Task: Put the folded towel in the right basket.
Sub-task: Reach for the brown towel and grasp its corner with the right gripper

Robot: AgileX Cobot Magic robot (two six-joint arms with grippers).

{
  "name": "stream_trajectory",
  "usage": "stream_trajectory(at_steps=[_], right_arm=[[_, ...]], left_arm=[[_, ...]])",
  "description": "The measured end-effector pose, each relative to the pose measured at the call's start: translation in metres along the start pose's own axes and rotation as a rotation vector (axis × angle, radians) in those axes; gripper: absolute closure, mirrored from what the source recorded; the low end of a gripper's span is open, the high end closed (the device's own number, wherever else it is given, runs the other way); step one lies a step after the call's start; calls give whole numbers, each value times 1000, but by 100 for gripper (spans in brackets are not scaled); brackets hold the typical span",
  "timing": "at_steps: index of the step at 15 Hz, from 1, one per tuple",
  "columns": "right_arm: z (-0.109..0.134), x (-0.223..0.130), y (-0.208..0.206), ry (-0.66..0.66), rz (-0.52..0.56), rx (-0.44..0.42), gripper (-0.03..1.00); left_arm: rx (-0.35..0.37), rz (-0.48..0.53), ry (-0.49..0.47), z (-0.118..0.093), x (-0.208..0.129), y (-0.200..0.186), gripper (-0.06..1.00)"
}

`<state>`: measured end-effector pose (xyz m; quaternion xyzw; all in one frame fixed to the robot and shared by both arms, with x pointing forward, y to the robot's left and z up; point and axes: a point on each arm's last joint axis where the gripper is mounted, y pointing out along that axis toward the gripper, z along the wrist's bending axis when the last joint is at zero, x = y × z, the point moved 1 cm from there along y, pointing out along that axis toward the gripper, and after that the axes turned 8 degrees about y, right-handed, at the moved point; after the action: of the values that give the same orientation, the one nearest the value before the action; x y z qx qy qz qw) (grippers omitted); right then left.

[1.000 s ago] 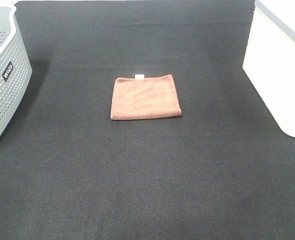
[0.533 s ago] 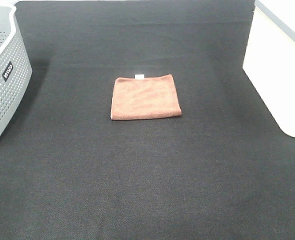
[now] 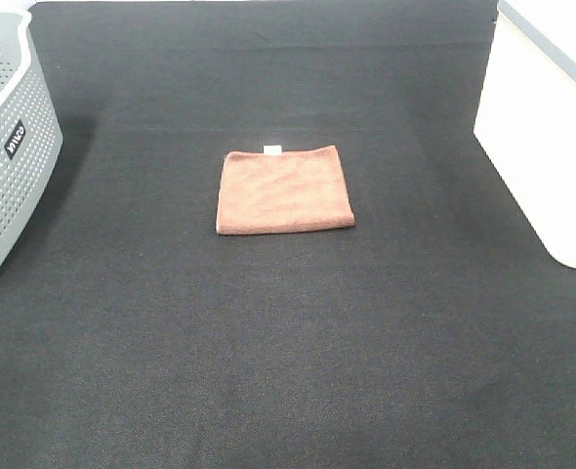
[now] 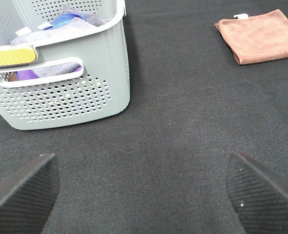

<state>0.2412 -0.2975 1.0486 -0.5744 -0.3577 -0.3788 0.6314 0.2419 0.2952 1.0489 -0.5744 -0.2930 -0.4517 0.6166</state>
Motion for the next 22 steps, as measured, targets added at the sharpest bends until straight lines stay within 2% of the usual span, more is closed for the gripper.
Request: stream_trajectory(at_steps=[7,10,17,22], right_arm=[[0,1,0,0,-5,0,30],[3,28,10,6,-9,8,31],[24,129,118,60,287,106,31],[41,192,214,94,414,214,31]], left_arm=[[0,0,0,0,0,0,6],[0,0,0,0,0,0,6],[0,0,0,0,0,0,6],[0,0,0,0,0,0,6]])
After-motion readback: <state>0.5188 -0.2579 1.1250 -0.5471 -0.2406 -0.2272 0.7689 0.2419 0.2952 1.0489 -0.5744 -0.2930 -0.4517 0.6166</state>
